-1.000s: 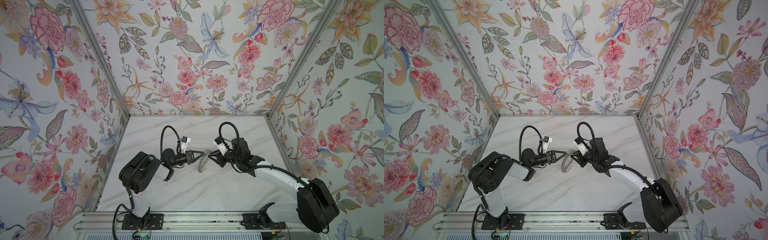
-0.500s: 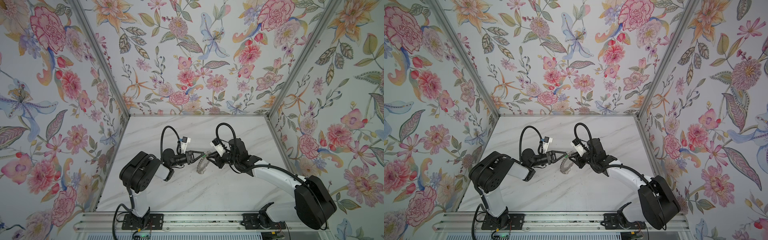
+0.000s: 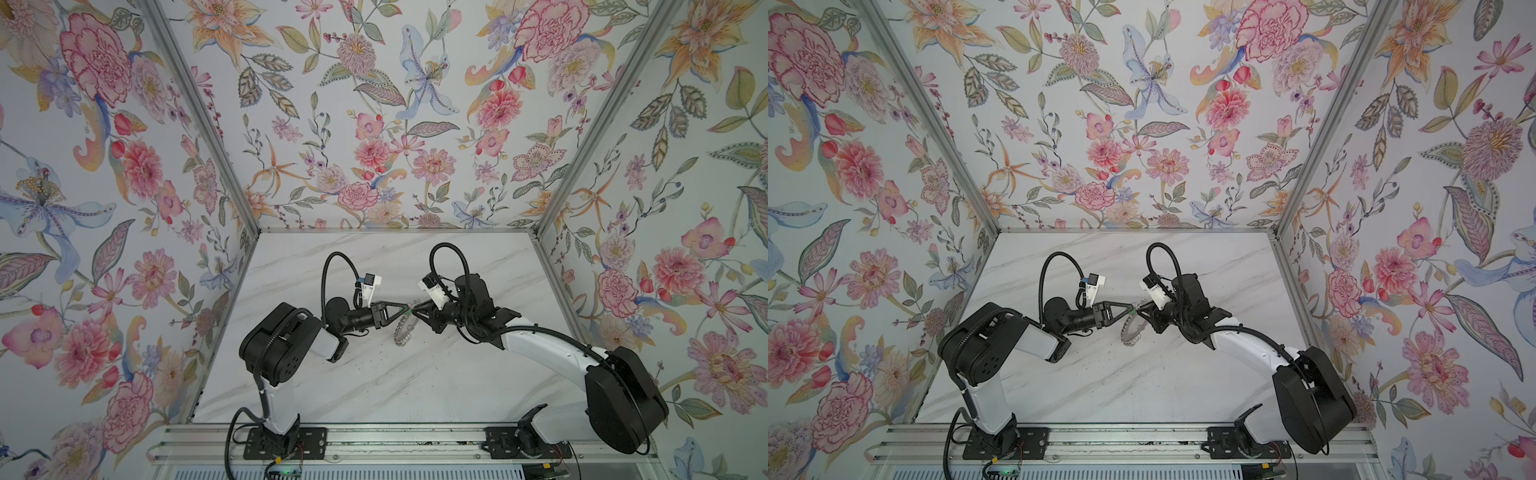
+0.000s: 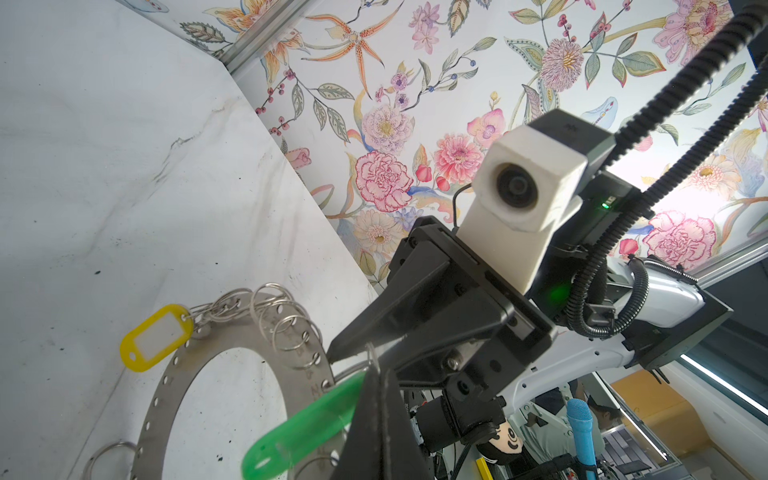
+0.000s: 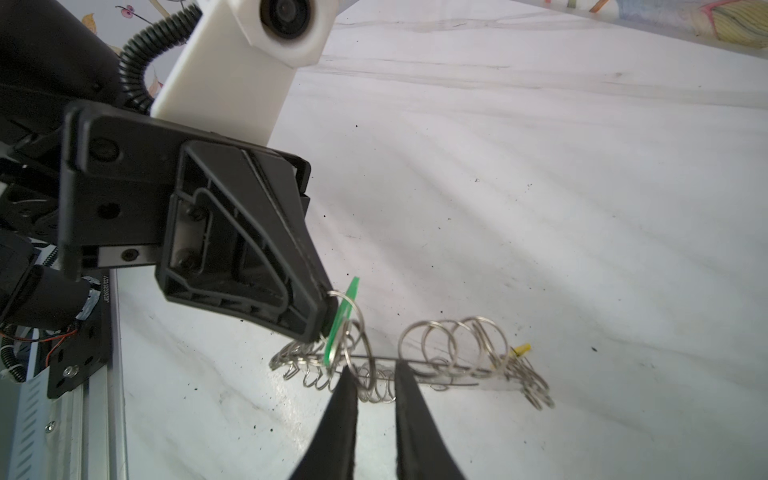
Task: Remove the keys from the keyring
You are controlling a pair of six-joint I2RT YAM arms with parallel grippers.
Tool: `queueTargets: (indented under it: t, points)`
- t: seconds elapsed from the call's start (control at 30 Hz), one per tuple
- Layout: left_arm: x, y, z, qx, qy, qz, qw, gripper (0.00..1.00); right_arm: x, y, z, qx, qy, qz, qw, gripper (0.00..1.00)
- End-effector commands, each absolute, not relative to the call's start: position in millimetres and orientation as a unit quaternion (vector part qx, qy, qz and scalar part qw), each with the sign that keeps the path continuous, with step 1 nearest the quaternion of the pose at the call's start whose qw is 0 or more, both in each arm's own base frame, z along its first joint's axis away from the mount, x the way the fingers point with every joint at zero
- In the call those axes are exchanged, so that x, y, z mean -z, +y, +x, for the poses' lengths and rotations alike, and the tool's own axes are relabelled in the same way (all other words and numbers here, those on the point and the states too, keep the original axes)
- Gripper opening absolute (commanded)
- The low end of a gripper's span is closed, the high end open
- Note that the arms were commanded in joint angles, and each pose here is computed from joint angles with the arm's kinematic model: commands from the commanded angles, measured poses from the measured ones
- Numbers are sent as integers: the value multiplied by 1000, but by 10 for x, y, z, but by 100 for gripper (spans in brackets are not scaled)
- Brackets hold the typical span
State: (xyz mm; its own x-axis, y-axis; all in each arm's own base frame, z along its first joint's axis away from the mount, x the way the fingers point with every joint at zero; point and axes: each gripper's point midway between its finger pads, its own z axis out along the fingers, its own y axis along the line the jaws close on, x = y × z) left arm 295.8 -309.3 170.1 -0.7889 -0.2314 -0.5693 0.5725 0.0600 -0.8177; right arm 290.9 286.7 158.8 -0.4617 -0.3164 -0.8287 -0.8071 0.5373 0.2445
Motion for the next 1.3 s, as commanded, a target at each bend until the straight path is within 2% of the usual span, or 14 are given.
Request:
queueTargets:
  t: [0.0, 0.47, 0.83, 1.17, 1.27]
  points:
    - [-2033, -3105, 2858, 696, 604, 177, 346, 0, -1714, 2924, 2980, -324, 784, -355, 393, 19]
    - [-2036, -3156, 2861, 701, 600, 182, 340, 0, -1626, 3003, 2952, -308, 793, -383, 359, 19]
    - [-2011, -3167, 2857, 701, 602, 182, 337, 0, -1727, 2975, 2999, -281, 795, -389, 371, 21]
    - [-1996, -3150, 2836, 694, 605, 182, 345, 0, -1727, 2950, 2961, -278, 796, -390, 371, 5]
    - [-1971, -3104, 2862, 686, 612, 172, 354, 0, -1712, 2909, 2962, -271, 799, -388, 371, 3]
